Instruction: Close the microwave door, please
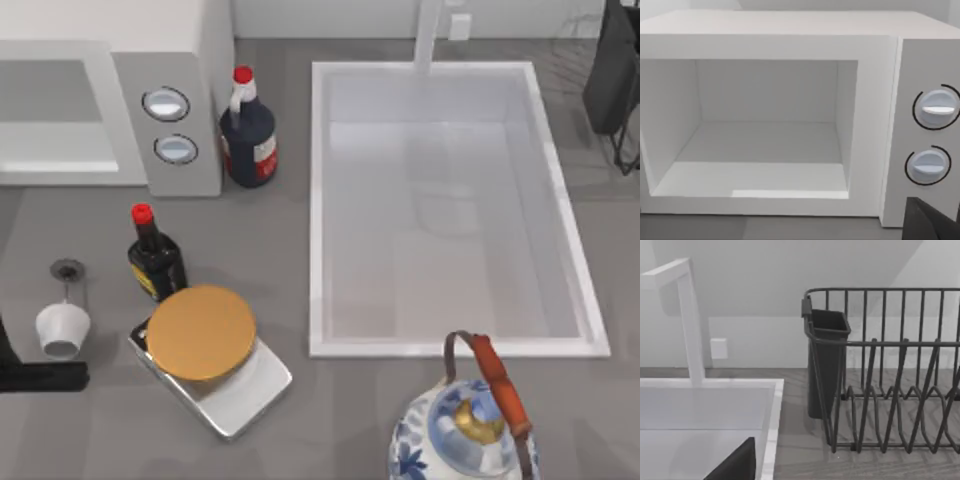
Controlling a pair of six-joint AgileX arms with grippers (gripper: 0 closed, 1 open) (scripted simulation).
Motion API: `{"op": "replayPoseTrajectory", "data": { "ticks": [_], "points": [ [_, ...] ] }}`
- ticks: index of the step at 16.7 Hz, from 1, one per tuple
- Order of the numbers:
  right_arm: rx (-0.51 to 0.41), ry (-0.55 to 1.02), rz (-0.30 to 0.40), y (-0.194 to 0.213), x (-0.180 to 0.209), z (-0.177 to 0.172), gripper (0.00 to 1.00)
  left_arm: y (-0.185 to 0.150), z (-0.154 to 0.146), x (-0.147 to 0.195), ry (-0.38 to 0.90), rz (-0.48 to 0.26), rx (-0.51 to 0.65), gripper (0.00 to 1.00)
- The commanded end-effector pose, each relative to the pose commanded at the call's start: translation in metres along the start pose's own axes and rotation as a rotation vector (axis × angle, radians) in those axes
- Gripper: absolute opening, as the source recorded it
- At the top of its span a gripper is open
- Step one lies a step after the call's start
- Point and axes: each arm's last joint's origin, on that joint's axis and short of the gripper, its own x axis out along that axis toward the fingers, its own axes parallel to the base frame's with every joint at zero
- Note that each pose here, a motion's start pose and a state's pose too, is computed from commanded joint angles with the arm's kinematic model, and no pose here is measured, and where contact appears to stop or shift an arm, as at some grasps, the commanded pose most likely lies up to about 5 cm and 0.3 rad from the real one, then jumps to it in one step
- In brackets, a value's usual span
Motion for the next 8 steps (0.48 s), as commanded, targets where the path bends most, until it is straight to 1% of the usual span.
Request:
{"op": "replayPoseTrajectory", "data": {
  "ticks": [5, 8],
  "points": [
    [0.0, 0.0, 0.0, 0.0, 0.0, 0.0, 1.0, 0.001, 0.003, 0.0, 0.003, 0.002, 0.007, 0.0],
    [0.0, 0.0, 0.0, 0.0, 0.0, 0.0, 1.0, 0.007, 0.019, 0.006, 0.057, 0.02, 0.082, 0.0]
  ]
}}
